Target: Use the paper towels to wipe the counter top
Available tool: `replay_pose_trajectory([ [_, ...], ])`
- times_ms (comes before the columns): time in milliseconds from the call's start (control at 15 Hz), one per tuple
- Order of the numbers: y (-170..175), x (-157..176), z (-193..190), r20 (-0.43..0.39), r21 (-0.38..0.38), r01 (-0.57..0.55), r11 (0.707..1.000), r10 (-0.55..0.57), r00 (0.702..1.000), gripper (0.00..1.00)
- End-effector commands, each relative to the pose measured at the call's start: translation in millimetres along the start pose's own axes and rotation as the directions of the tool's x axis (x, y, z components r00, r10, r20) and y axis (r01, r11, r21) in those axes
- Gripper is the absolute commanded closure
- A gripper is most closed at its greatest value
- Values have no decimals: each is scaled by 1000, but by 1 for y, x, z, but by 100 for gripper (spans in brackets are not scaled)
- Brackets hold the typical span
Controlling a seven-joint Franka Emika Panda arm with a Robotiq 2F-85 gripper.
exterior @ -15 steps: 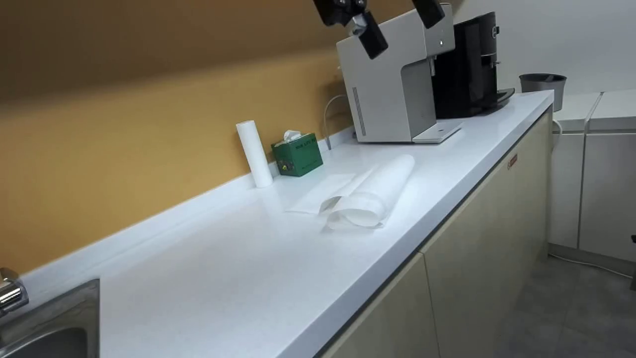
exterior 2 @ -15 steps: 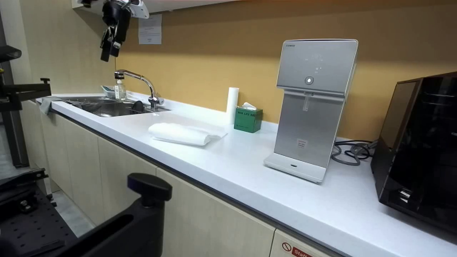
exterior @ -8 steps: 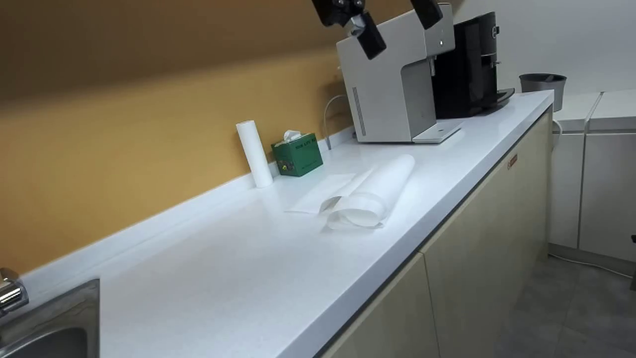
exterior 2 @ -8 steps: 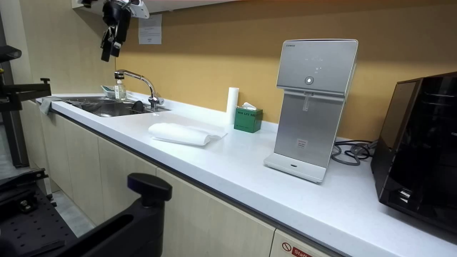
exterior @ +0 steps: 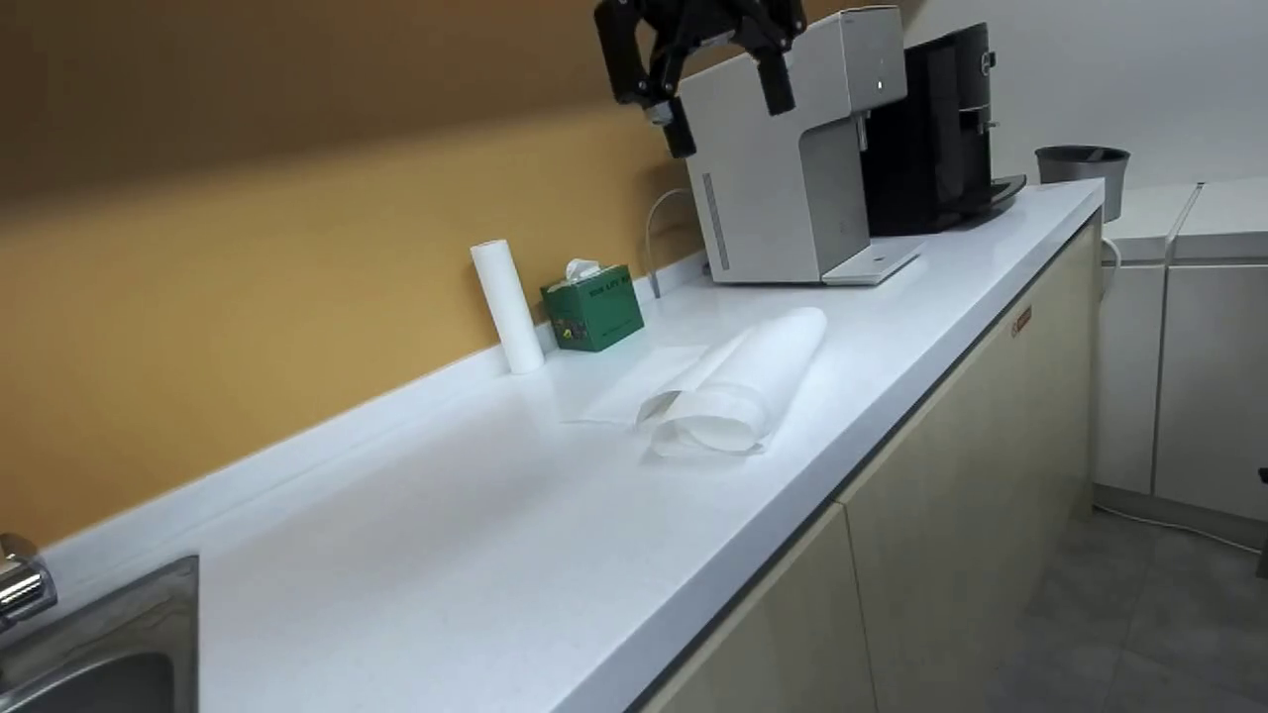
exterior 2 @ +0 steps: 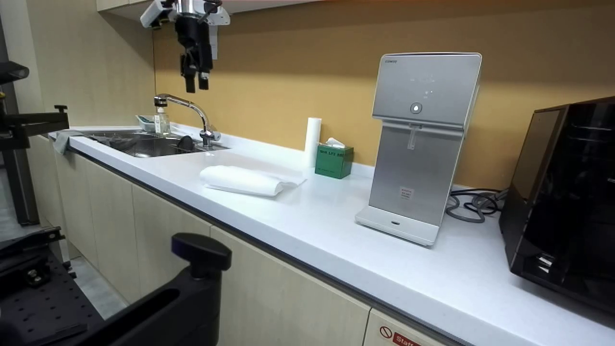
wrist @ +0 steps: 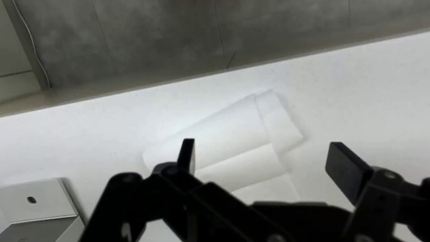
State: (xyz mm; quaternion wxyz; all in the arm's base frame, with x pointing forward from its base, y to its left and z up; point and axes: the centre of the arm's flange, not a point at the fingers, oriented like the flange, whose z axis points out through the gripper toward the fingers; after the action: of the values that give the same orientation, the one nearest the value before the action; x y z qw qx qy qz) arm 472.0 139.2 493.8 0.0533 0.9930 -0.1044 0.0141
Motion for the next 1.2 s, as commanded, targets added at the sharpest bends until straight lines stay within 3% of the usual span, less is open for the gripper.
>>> replay_pose_trajectory([
  [0, 18, 33, 30, -78, 34, -14, 999, 17, 997, 0],
  [267, 41, 45, 63, -16, 76, 228, 971, -228, 974, 0],
  [333, 31, 44, 57, -33, 61, 149, 987, -147, 989, 0],
  [733, 37, 52, 82, -15, 70, 271, 960, -271, 962, 0],
  [1133, 47, 70, 145, -17, 49, 362, 931, -362, 932, 0],
])
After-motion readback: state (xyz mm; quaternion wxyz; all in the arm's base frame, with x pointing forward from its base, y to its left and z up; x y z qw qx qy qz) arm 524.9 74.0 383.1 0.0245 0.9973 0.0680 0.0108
